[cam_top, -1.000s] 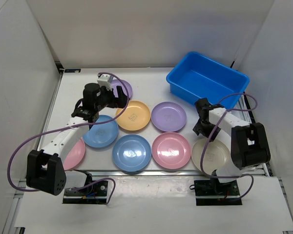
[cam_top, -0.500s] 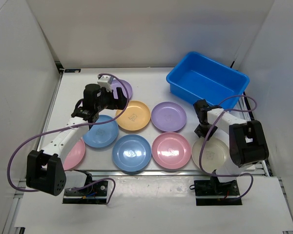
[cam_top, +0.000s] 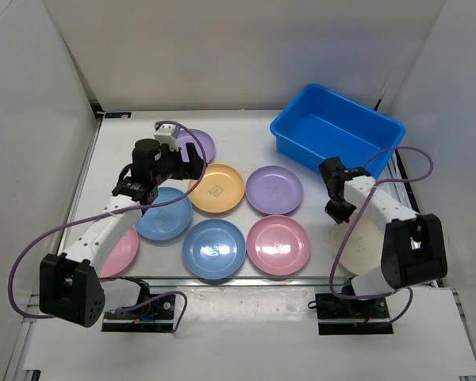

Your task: Place the plates into the plastic bin on the countertop

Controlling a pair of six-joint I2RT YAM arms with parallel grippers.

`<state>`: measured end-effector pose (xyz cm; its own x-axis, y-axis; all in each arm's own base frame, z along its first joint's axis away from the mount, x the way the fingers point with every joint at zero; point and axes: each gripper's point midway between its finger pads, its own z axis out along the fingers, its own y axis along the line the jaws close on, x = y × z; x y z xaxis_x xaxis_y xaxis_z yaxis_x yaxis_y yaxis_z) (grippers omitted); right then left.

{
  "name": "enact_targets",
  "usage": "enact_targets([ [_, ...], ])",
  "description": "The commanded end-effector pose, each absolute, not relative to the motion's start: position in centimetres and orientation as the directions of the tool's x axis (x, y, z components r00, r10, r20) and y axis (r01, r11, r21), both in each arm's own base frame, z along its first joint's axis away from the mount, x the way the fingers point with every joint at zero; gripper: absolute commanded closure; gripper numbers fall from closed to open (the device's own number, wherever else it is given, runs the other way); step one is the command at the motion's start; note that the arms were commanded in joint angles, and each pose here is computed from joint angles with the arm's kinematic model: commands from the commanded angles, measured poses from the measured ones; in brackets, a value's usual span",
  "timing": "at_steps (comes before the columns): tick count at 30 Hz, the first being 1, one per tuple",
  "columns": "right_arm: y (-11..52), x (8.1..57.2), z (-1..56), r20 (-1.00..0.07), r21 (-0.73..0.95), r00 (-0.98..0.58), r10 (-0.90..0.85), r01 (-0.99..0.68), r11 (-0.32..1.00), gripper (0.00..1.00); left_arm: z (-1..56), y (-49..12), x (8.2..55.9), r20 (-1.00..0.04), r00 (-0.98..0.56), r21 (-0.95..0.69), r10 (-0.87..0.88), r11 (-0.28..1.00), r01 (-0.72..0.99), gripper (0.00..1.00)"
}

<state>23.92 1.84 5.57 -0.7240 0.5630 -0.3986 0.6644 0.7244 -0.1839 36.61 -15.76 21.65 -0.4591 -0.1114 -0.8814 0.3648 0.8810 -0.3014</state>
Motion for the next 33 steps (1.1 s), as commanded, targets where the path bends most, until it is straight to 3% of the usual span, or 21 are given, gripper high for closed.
enact_targets([
  [1, 3.0, 25.3, 9.8, -0.466, -0.106, -0.706, 0.534, 0.643, 0.758, 1.00, 22.6, -15.3, 36.4, -0.890, -0.437, -0.301, -0.128, 0.886, 0.352, 0.01],
  [6, 8.1, 25.8, 14.5, -0.483, -0.008, -0.786, 0.385, 0.444, 0.896, 1.00, 22.6, -15.3, 36.6, -0.889, -0.439, -0.302, -0.130, 0.887, 0.349, 0.01],
  [9, 13.4, 27.0, 18.1, -0.506, 0.141, -0.821, 0.264, 0.223, 0.965, 1.00, 22.4, -15.2, 36.7, -0.880, -0.451, -0.319, -0.149, 0.889, 0.328, 0.01],
  [13, 19.0, 30.2, 24.5, -0.662, 0.220, -0.743, 0.105, -0.059, 0.974, 1.00, 21.8, -14.6, 36.9, -0.856, -0.470, -0.367, -0.216, 0.894, 0.256, 0.01],
  [15, 20.1, 32.7, 26.3, -0.721, 0.206, -0.688, 0.084, -0.097, 0.974, 1.00, 22.0, -14.5, 36.9, -0.866, -0.465, -0.339, -0.183, 0.898, 0.280, 0.01],
  [19, 17.2, 40.2, 31.7, -0.835, 0.149, -0.536, 0.123, -0.006, 0.989, 1.00, 21.7, -14.1, 36.9, -0.868, -0.468, -0.318, -0.166, 0.909, 0.268, 0.01],
  [23, 13.2, 47.2, 30.5, -0.852, 0.030, -0.518, 0.073, 0.092, 0.995, 1.00, 20.6, -12.5, 37.2, -0.850, -0.495, -0.292, -0.177, 0.942, 0.165, 0.01],
  [26, 10.1, 51.4, 28.7, -0.844, 0.035, -0.526, 0.108, 0.147, 0.989, 1.00, 20.1, -12.1, 37.2, -0.839, -0.510, -0.292, -0.188, 0.947, 0.132, 0.01],
  [33, 5.0, 55.5, 23.5, -0.791, 0.077, -0.576, 0.207, 0.243, 0.967, 1.00, 19.4, -10.4, 37.3, -0.826, -0.520, -0.295, -0.218, 0.953, 0.069, 0.01],
])
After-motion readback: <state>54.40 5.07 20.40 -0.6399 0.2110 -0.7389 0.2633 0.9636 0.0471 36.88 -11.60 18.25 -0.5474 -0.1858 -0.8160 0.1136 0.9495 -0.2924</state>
